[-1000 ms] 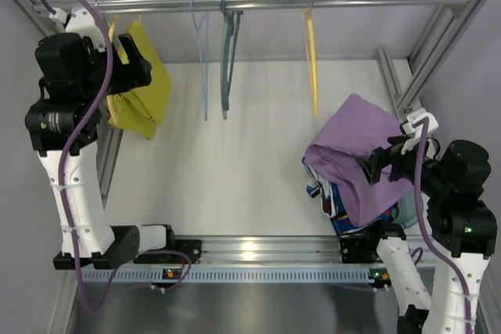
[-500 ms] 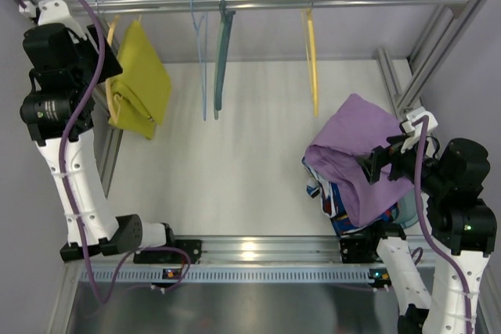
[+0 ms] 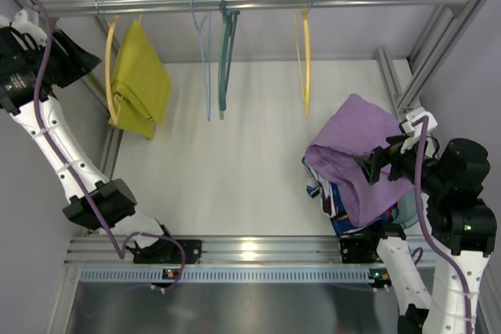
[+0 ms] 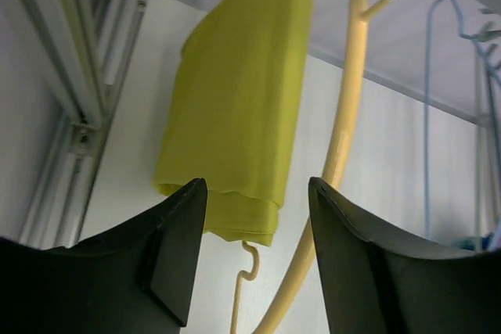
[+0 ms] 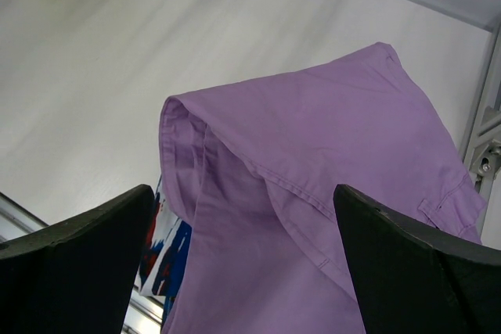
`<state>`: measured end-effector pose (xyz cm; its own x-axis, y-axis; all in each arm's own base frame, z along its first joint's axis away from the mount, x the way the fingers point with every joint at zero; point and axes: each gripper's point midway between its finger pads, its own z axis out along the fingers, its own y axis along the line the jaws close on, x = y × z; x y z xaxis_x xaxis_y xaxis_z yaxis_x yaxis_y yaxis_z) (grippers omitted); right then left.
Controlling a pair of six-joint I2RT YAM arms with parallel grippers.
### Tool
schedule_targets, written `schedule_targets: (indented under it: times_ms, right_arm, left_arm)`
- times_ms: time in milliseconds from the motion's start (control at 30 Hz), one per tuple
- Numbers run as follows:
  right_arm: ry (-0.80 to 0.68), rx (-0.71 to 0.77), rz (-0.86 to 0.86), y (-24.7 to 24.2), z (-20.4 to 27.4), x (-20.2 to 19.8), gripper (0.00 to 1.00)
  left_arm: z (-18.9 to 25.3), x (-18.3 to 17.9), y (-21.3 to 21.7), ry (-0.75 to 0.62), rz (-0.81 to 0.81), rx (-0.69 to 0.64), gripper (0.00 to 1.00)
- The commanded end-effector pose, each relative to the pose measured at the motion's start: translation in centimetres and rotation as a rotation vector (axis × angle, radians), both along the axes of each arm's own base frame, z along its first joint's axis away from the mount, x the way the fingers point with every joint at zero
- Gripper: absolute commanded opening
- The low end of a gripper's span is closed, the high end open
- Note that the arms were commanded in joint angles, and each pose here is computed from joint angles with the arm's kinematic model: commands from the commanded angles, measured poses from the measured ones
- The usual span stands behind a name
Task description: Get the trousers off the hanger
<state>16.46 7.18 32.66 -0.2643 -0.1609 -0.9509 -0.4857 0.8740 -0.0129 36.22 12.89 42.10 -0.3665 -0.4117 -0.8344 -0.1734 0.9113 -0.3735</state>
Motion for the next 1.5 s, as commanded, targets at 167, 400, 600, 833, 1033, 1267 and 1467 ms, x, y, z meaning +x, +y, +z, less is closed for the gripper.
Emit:
schedule_targets:
  times_ms: [167, 400, 600, 833, 1033, 1267, 1467]
  right_arm:
    - [-0.044, -0.012, -0.005, -0.2, 0.5, 0.1, 0.99]
    - [-0.046, -0.016, -0.004, -0.2, 0.4, -0.1, 0.99]
    - [-0.044, -0.017, -0.001, -0.2, 0.3, 0.0, 0.99]
    - [-0.040, -0.017, 0.000, -0.2, 0.0, 0.0, 0.99]
    - [-0.034, -0.008, 0.002, -0.1, -0.1, 0.2, 0.99]
    - [-0.030, 0.000, 0.004, 0.0, -0.1, 0.3, 0.99]
    - [-0.030, 0.005, 0.004, 0.0, 0.1, 0.5, 0.99]
  left_arm:
    - [4.1, -0.4, -4.8, -0.225, -0.320, -0.117, 0.59]
    - [3.1, 0.4, -5.8, -0.212, -0.422, -0.277, 0.58]
    - [2.3, 1.1, -6.2, -0.204, -0.492, -0.410, 0.55]
    - [1.3, 1.8, -5.9, -0.168, -0.503, -0.489, 0.50]
    - [1.1, 1.7, -6.2, -0.159, -0.541, -0.523, 0.43]
    - [0.8, 2.0, -6.8, -0.142, -0.590, -0.564, 0.41]
    - [0.9, 2.3, -7.4, -0.138, -0.630, -0.574, 0.32]
